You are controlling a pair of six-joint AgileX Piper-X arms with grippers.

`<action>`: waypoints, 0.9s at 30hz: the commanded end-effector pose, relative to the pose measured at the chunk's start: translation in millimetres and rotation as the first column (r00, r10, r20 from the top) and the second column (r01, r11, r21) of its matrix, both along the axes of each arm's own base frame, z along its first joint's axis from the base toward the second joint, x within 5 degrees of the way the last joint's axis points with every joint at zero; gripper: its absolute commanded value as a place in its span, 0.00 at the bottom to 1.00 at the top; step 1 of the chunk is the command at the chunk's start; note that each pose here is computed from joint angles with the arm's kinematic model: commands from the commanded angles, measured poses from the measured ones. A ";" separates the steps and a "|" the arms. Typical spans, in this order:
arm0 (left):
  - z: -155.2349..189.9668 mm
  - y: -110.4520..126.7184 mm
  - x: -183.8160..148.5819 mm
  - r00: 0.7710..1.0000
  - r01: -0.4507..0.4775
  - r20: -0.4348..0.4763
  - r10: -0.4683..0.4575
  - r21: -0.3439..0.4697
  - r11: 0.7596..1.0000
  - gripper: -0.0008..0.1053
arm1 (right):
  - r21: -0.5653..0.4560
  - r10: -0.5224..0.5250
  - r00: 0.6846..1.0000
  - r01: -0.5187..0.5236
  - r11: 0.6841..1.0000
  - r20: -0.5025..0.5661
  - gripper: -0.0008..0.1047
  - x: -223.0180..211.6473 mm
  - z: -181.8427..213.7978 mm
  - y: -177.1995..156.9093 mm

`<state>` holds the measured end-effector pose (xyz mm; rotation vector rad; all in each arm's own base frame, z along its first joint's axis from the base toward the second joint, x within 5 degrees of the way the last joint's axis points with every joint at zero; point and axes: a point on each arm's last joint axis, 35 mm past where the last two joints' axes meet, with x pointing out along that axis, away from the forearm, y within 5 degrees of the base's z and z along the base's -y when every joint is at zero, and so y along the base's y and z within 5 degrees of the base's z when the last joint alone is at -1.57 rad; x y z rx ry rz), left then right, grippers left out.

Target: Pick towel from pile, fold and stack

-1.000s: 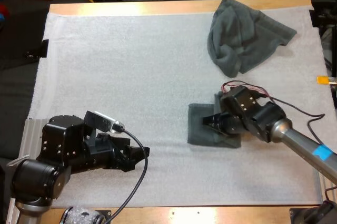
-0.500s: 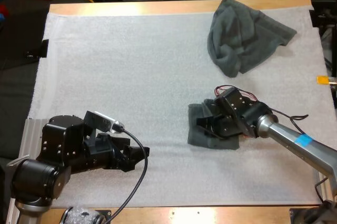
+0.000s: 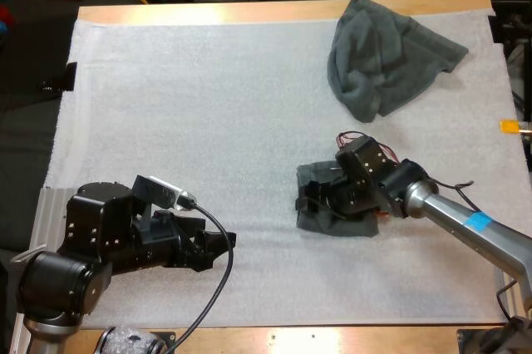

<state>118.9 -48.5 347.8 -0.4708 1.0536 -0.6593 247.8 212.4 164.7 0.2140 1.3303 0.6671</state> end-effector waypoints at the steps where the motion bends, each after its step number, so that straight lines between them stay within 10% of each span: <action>1: 0.9 -0.2 0.4 1.000 -0.002 0.000 0.002 0.008 1.000 0.62 | 0.044 0.031 0.999 -0.032 0.999 0.016 0.69 0.6 5.0 5.4; 27: 1.0 -0.3 0.5 1.000 -0.001 0.003 0.001 0.008 1.000 0.62 | 0.152 0.083 0.996 -0.080 0.985 -0.014 0.69 -16.0 6.4 37.2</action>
